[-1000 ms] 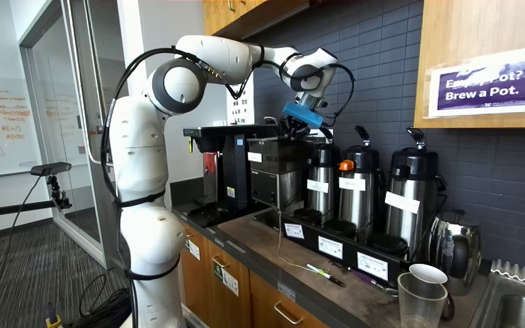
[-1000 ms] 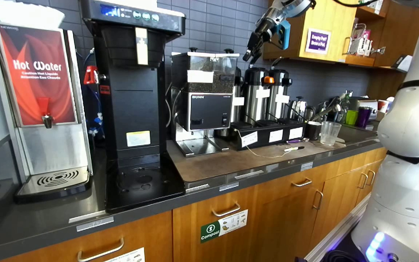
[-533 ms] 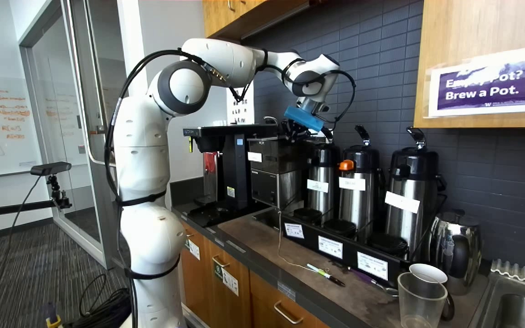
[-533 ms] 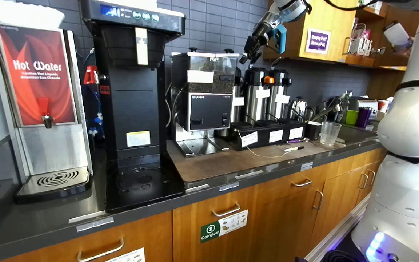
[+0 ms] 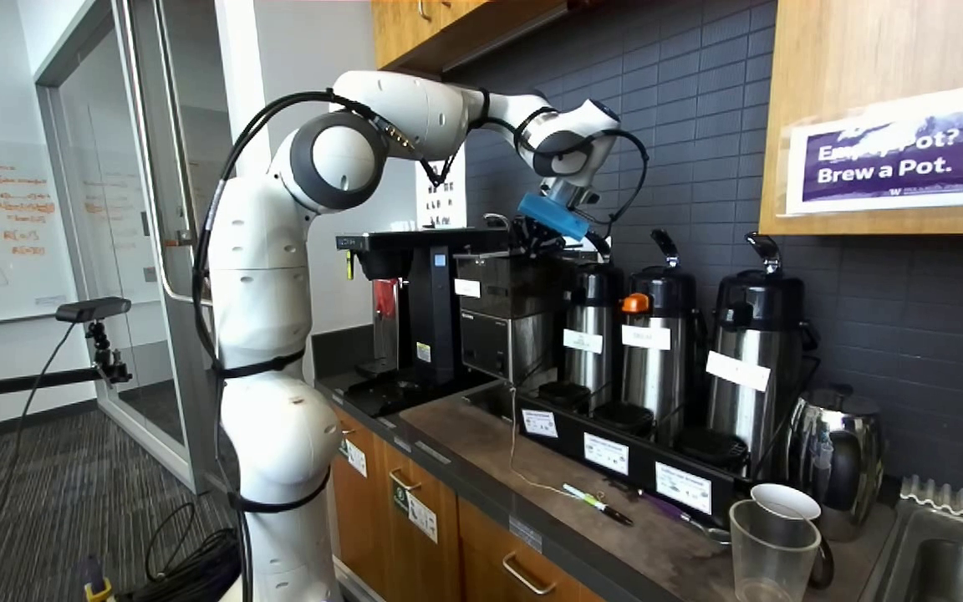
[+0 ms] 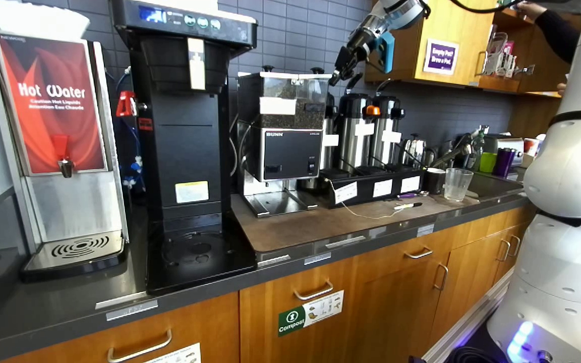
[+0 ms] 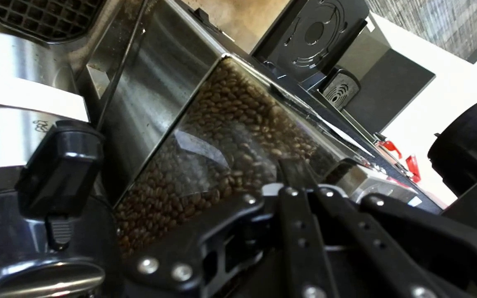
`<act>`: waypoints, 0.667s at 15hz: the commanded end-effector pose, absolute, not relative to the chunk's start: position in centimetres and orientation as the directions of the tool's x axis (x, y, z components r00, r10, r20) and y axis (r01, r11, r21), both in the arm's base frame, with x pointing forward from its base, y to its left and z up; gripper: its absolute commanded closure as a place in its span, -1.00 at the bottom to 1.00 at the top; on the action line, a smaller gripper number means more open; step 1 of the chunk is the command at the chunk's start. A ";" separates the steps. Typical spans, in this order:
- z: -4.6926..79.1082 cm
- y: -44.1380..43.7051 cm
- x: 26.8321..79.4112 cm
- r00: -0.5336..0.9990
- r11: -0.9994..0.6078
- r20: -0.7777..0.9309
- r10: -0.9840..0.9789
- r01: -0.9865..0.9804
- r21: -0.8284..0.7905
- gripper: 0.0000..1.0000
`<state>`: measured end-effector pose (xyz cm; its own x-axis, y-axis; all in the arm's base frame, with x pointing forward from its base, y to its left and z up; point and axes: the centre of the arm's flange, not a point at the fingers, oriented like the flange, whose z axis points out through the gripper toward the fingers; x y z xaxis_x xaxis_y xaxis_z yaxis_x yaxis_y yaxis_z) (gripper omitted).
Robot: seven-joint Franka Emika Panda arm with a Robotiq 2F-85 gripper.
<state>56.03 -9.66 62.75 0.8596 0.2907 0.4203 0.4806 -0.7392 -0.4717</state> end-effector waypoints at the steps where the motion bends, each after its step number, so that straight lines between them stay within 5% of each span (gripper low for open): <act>1: 63.5 -9.1 56.2 0.858 -0.735 0.437 0.271 0.478 -0.481 1.00; 10: 63.9 -7.9 56.1 0.849 -0.716 0.442 0.290 0.499 -0.488 1.00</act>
<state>56.21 -8.68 63.12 0.8516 0.2993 0.4304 0.4956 -0.7271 -0.4750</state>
